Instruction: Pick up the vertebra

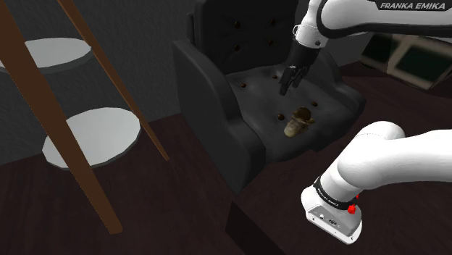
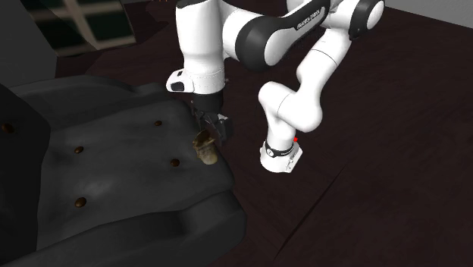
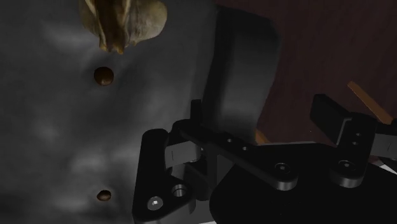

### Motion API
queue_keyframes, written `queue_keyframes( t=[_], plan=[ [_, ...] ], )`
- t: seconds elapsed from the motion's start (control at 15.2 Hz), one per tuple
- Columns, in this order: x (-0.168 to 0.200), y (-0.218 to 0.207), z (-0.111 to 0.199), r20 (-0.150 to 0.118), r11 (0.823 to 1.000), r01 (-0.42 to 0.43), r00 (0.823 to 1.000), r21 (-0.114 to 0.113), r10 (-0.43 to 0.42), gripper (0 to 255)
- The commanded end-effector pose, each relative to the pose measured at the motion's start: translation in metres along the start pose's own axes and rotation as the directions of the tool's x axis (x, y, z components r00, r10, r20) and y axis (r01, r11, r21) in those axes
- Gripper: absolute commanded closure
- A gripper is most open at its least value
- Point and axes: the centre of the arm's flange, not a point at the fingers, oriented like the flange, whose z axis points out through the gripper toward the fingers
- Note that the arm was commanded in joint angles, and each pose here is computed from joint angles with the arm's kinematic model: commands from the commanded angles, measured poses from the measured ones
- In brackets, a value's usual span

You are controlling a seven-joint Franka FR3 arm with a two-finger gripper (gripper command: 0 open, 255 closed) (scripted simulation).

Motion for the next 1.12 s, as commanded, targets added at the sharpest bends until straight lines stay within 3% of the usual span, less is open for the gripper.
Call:
queue_keyframes(
  t=[0.0,0.86,1.06],
  plan=[
    [-0.002,0.019,0.015,0.005,1.0,0.006,1.0,-0.003,-0.006,0],
    [-0.011,0.151,0.121,0.04,0.999,0.03,0.999,-0.017,-0.03,0],
    [-0.012,0.159,0.137,0.042,0.999,0.032,0.999,-0.018,-0.031,0]
  ],
)
